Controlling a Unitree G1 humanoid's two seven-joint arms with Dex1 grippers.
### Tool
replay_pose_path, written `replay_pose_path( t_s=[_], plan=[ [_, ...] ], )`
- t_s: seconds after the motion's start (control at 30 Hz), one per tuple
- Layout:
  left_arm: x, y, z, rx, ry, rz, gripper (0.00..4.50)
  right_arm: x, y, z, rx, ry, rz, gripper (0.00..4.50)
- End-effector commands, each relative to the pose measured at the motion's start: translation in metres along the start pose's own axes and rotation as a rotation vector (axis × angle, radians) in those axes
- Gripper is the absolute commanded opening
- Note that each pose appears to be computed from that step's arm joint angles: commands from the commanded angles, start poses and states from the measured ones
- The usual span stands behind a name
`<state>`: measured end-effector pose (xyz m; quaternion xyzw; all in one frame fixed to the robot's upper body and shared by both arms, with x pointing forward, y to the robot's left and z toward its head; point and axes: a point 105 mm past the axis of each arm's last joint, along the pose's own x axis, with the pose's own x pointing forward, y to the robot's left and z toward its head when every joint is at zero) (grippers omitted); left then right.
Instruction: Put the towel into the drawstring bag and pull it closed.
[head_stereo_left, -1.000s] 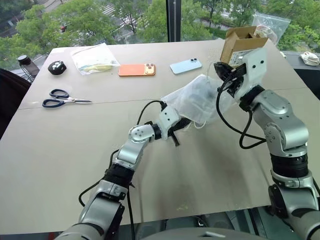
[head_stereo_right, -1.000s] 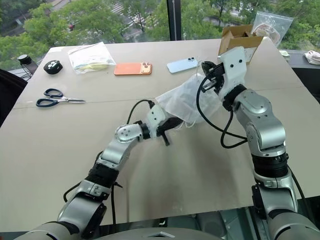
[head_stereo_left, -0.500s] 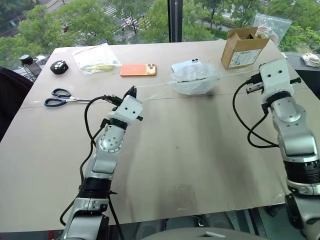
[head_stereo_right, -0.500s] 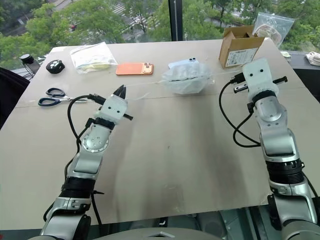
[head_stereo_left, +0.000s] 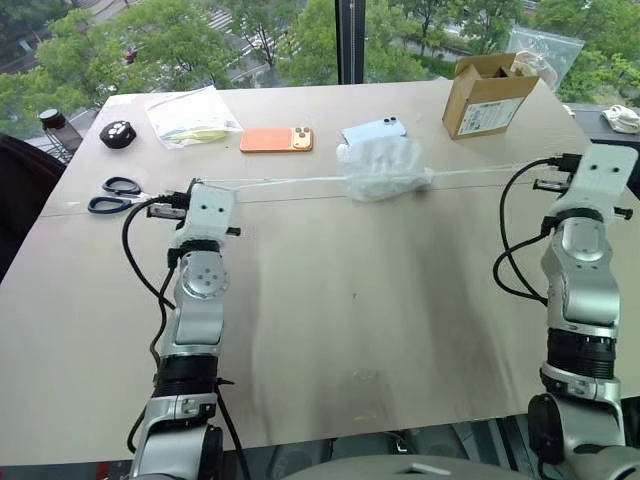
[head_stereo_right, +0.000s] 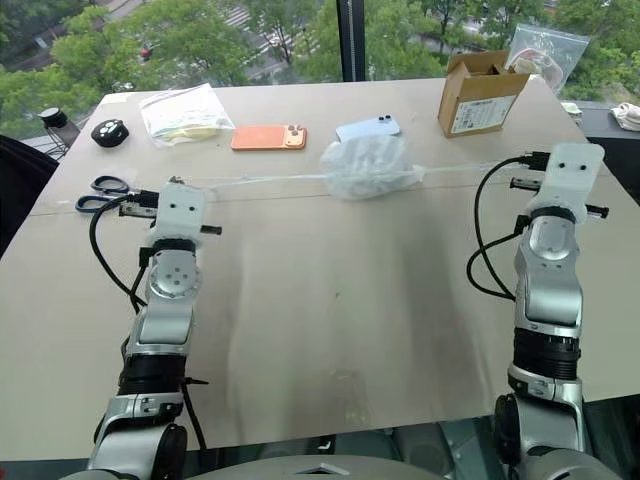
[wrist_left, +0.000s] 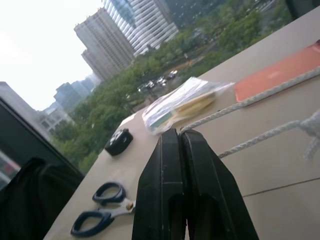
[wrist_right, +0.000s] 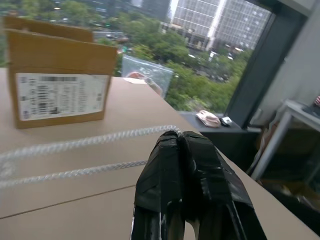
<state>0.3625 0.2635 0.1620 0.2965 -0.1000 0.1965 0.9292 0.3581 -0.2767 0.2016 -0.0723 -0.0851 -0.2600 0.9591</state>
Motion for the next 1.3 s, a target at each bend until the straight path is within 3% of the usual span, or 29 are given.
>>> replay_pose_path(
  t_s=[0.03, 0.33, 0.53, 0.63, 0.67, 0.73, 0.8, 0.83, 0.93, 1.03, 1.13, 1.3],
  plan=[
    [0.003, 0.045, -0.022, -0.024, 0.105, 0.198, 0.02, 0.002, -0.057, 0.003, 0.053, -0.011, -0.263, 0.0],
    [0.002, 0.062, -0.037, -0.08, 0.183, 0.302, 0.02, -0.003, -0.074, 0.004, 0.092, -0.017, -0.368, 0.0],
    [0.009, 0.052, -0.028, -0.175, 0.129, 0.223, 0.02, 0.005, -0.046, 0.006, 0.201, -0.022, -0.182, 0.0],
    [0.016, 0.019, -0.005, -0.321, 0.019, -0.032, 0.02, 0.005, -0.005, 0.019, 0.288, -0.054, 0.129, 0.0],
    [0.01, -0.004, 0.012, -0.354, -0.053, -0.241, 0.02, -0.007, 0.022, 0.025, 0.305, -0.055, 0.386, 0.0],
    [-0.013, -0.037, 0.032, -0.483, -0.115, -0.608, 0.0, -0.053, 0.061, 0.027, 0.27, -0.03, 0.89, 0.63],
    [-0.045, -0.052, 0.035, -0.479, -0.118, -0.932, 0.84, -0.095, 0.06, -0.007, 0.171, 0.142, 1.18, 1.4],
    [-0.055, -0.054, 0.034, -0.465, -0.108, -1.015, 1.35, -0.105, 0.055, -0.017, 0.145, 0.198, 1.234, 1.9],
    [-0.074, -0.043, 0.01, -0.312, -0.034, -1.156, 2.69, -0.103, 0.022, -0.037, -0.019, 0.193, 1.225, 3.28],
    [-0.079, -0.018, -0.009, -0.314, 0.083, -1.206, 4.32, -0.097, -0.003, -0.038, -0.035, 0.185, 1.237, 3.38],
    [-0.078, 0.01, -0.004, -0.375, 0.118, -1.217, 4.47, -0.085, -0.016, -0.02, 0.029, 0.108, 1.2, 3.38],
    [-0.093, 0.011, 0.017, -0.421, 0.101, -1.275, 4.47, -0.095, -0.007, -0.005, 0.159, 0.083, 1.265, 3.38]
  ],
)
